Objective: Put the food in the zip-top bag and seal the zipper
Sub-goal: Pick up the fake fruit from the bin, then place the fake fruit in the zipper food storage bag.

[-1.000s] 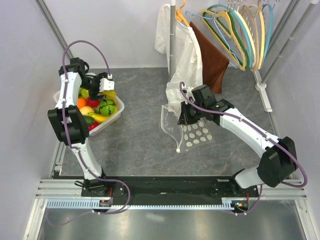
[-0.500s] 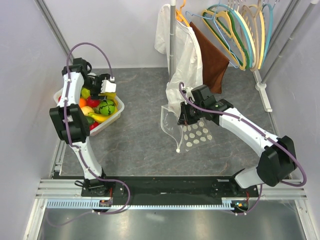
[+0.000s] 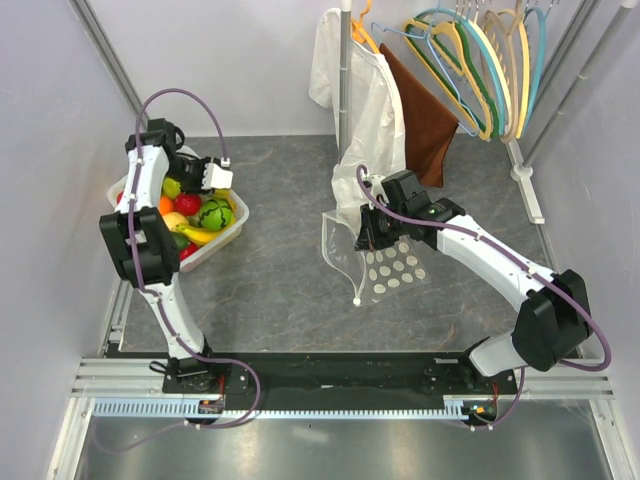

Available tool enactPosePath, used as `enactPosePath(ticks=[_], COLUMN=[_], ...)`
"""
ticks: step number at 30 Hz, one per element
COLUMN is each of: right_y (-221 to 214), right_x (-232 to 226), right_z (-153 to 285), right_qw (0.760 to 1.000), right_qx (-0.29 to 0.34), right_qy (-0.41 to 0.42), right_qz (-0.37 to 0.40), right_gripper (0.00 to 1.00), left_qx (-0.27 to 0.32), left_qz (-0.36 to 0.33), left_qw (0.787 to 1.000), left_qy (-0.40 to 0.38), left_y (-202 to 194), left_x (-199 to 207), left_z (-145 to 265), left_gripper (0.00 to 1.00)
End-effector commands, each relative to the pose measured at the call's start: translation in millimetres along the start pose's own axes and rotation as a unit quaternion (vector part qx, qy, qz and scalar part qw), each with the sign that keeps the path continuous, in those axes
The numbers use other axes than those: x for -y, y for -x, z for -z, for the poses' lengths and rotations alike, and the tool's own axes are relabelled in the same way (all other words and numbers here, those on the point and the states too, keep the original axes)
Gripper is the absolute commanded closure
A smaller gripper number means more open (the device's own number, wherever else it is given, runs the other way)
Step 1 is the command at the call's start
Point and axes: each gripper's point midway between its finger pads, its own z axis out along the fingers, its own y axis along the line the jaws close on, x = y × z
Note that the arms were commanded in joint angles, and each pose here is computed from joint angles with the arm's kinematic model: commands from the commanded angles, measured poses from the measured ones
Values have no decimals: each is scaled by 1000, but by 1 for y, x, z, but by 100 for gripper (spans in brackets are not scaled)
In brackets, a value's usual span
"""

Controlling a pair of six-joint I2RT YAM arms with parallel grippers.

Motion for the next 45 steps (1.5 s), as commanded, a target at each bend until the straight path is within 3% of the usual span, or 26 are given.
enactPosePath(ticks=[1,6,8,12,17,19,20,22,23,24,26,27,28,29,30,33,38,40,43,45], right_y=[17,17,18,17,18,19,20,21,22,22,24,25,25,31,32,38,43,43,42,40], right_x=[-8,-10,-11,-11,-16,-19,-20,-27,-29,-32,-36,-37,-38,-43,-45,-54,-71,-77,-81,-81], right_z=[8,11,12,14,11,14,15,18,19,20,23,25,27,32,34,42,49,52,55,55], right_qw=[999,999,999,999,999,999,998,997,997,997,996,996,996,995,994,993,987,985,983,982], right_qx=[26,30,31,32,29,29,30,30,32,32,33,33,30,35,35,35,30,28,31,28], right_qy=[8,10,12,12,30,38,42,57,63,70,77,77,78,85,88,99,138,155,167,167], right_qz=[19,17,15,11,-10,-19,-23,-30,-32,-32,-37,-39,-42,-43,-45,-60,-71,-67,-70,-78], right_gripper=[100,100,100,100,100,100,100,100,100,100,100,100,100,100,100,100,100,100,100,100], left_qx=[-3,29,62,186,341,373,400,434,439,454,455,456,487,487,479,489,474,469,439,419], left_qz=[-22,24,57,110,161,177,188,211,234,250,302,379,363,386,434,482,552,566,611,649], left_qw=[999,987,983,963,924,911,896,874,861,848,828,791,783,767,737,696,661,656,646,625], left_qy=[49,154,162,161,59,16,-33,-58,-107,-108,-126,-153,-139,-161,-194,-211,-185,-173,-128,-112], left_y=[16,44,65,159,279,322,344,374,385,398,407,415,423,427,433,444,441,436,417,401], left_x=[-15,-64,-63,-40,26,57,78,94,117,110,128,127,115,114,112,101,85,82,77,79], left_z=[42,104,117,150,146,153,142,153,136,138,120,122,129,123,123,121,96,86,61,45], left_gripper=[64,67,68,67,66,64,64,64,65,67,68,68,68,68,68,67,66,66,66,66])
